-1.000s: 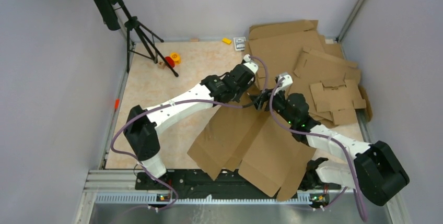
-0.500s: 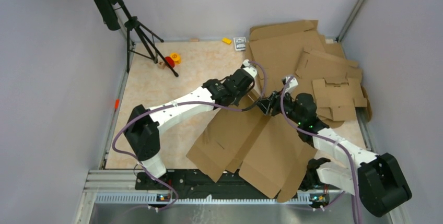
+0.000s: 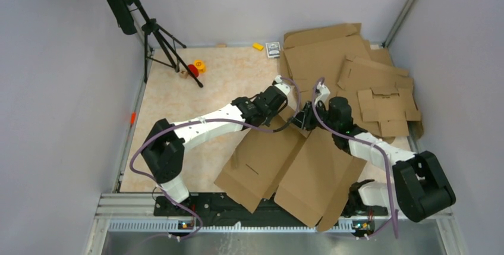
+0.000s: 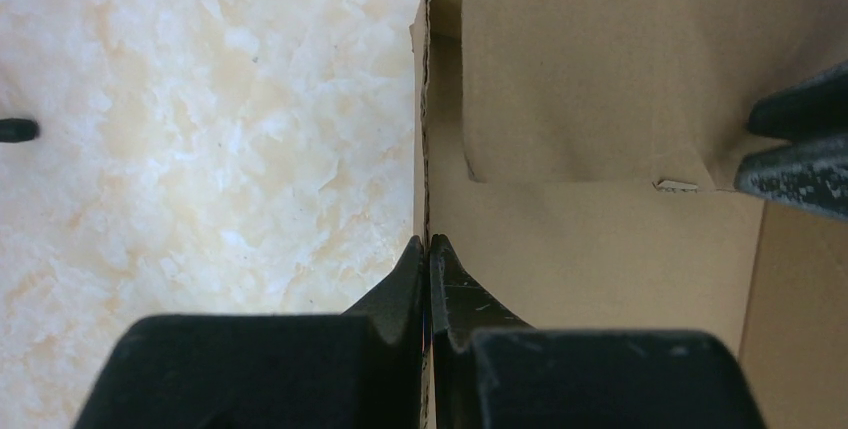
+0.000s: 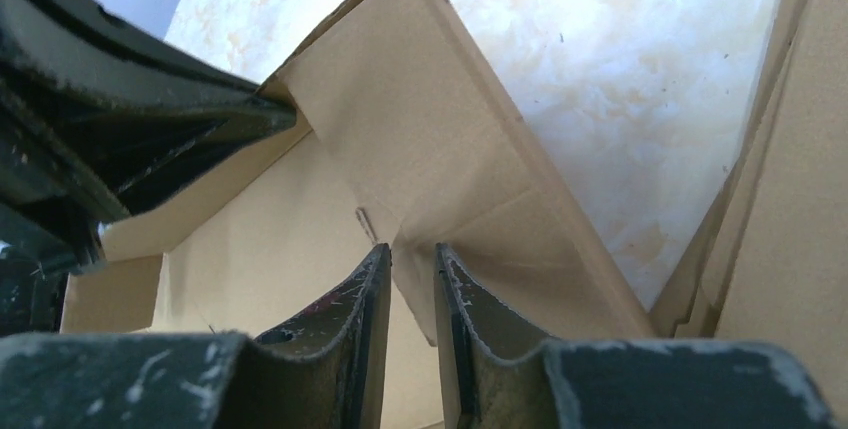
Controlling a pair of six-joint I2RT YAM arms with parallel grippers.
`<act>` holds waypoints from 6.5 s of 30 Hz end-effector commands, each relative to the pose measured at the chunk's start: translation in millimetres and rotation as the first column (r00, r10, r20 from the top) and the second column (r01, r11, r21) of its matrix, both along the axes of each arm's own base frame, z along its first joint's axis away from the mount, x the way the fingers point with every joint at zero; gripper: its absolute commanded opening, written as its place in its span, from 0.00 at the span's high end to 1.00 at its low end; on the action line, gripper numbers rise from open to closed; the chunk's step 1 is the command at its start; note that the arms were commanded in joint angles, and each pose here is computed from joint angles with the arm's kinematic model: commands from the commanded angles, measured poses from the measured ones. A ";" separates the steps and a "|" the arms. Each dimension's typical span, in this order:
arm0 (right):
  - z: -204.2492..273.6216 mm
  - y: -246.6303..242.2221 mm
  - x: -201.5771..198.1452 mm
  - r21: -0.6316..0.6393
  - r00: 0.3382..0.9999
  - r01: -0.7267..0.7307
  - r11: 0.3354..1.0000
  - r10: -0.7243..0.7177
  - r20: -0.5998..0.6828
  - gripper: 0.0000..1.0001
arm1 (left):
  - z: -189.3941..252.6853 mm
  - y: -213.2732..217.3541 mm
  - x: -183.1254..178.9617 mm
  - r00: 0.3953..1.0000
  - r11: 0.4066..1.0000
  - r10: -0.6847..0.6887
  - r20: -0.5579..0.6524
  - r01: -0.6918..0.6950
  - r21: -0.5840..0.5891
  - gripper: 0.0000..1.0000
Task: Fold the paper box
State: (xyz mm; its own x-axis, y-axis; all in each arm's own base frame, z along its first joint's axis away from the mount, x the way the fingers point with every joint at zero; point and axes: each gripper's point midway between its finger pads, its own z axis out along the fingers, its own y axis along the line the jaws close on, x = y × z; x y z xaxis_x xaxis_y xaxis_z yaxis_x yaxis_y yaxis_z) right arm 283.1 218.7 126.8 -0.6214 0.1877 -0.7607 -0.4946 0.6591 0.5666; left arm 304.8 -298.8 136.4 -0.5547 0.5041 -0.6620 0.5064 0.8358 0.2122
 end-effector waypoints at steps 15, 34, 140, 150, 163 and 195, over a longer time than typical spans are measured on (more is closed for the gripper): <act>-16.3 -8.5 38.4 -0.227 0.994 0.004 0.974 -0.028 -0.103 0.83 | -10.0 -25.2 5.2 1.000 0.992 -0.016 -0.005 0.015 -0.124 1.00; -26.5 -8.6 53.5 -0.480 0.990 0.098 0.872 -0.134 -0.041 0.91 | -27.7 -18.6 9.5 0.999 0.992 0.004 -0.042 -0.009 -0.127 1.00; -88.6 -36.1 29.3 -0.927 0.994 -0.101 0.360 0.004 -0.107 0.70 | -46.5 -2.6 7.9 0.993 0.949 -0.096 -0.066 0.072 -0.306 0.96; -87.3 -34.3 24.7 -0.939 0.995 -0.096 0.331 -0.004 -0.103 0.51 | -47.9 -2.3 8.1 0.993 0.950 -0.094 -0.069 0.069 -0.304 0.95; -92.1 -51.4 9.4 -0.952 0.988 -0.136 0.273 -0.031 -0.150 0.48 | -46.6 -2.7 7.0 0.993 0.948 -0.096 -0.069 0.070 -0.310 0.95; -94.5 -53.6 0.1 -0.879 0.962 -0.163 0.448 -0.124 -0.242 0.82 | -47.4 0.0 7.8 0.994 0.952 -0.081 -0.070 0.056 -0.302 0.95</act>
